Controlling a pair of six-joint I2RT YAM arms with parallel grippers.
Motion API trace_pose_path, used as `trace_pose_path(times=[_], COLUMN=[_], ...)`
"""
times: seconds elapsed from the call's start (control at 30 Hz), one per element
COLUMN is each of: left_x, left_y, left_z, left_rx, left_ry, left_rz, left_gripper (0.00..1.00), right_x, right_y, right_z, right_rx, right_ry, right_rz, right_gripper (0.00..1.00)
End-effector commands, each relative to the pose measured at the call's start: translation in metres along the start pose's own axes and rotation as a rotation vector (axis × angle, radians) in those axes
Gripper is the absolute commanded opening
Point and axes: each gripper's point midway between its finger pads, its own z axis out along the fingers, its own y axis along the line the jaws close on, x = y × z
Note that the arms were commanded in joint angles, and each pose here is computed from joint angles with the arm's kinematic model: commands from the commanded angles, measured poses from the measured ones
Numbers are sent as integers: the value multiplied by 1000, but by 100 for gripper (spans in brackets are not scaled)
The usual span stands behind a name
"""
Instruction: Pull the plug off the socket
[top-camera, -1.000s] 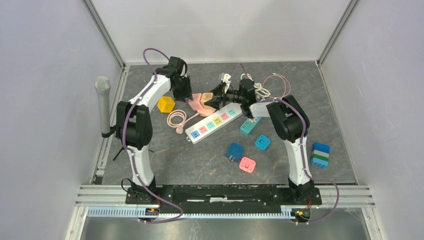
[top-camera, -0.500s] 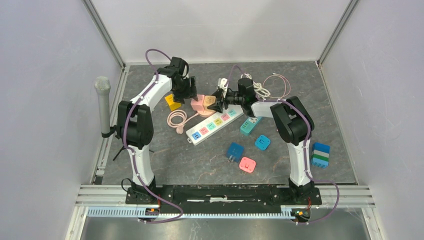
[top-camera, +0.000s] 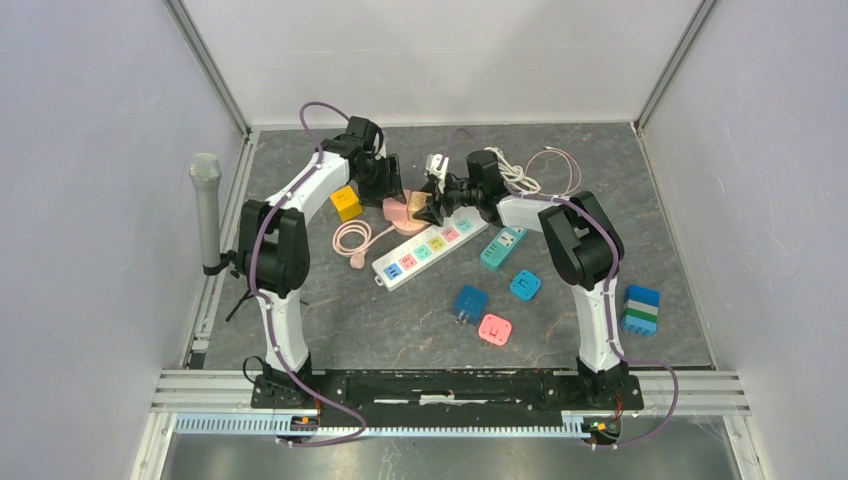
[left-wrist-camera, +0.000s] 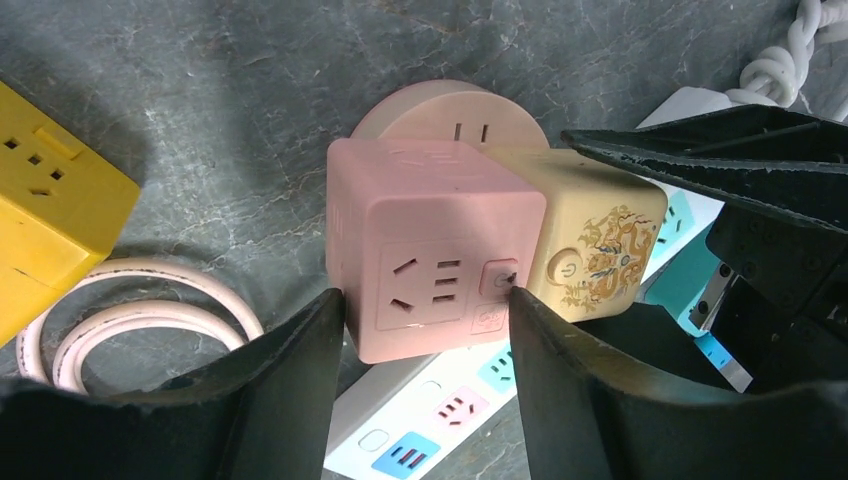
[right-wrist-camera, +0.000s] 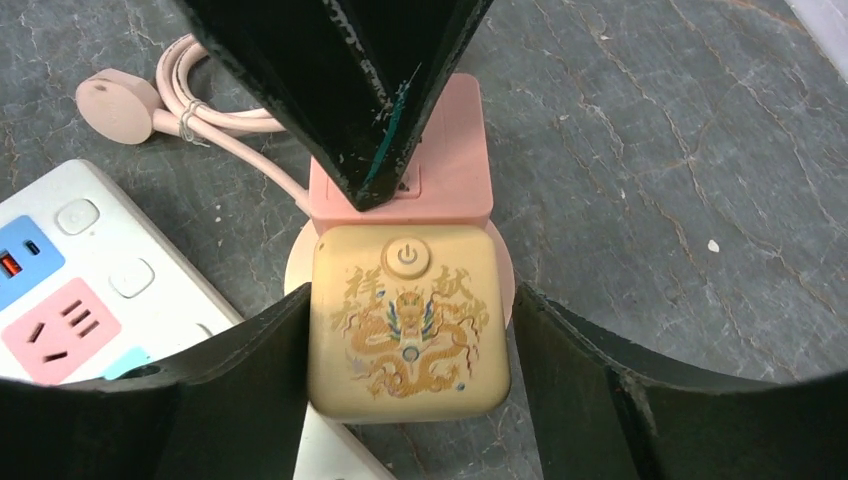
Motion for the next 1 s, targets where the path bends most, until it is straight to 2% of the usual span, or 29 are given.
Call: trace_pose_path(times=[0.0, 0.13, 0.23, 0.33, 0.43, 0.47, 0.6, 0.77, 0.97], left_x=[32, 46, 50, 55, 63, 67, 78, 89, 103], left_y=[25, 37, 42, 48, 56, 57, 67, 72, 73], left_z=[16, 18, 19, 20, 21, 21, 24, 28, 32], left_rx=[-101, -141, -161, -187, -232, -235, -281, -309, -322], left_ry=[89, 112, 119, 135, 157, 166, 198, 240, 271], left_rz=[-33, -36, -34, -38, -62, -71, -80, -77, -73], left_gripper=[63, 58, 55, 54, 55, 55, 55, 54, 53], right_x=[-8, -7, -5, -7, -18, -24, -42, -71, -66], right_y=[-15, -18, -18, -18, -16, -16, -12, -7, -7], right_z=[8, 7, 8, 6, 1, 0, -3, -4, 3], right_rx=[25, 41, 40, 44, 57, 65, 48, 3, -18], right_ry=[17, 24, 36, 35, -3, -20, -95, -232, -208], right_rz=[-54, -91, -115, -141, -173, -177, -199, -127, -106], right_gripper=[75, 76, 69, 40, 4, 0, 0, 0, 0])
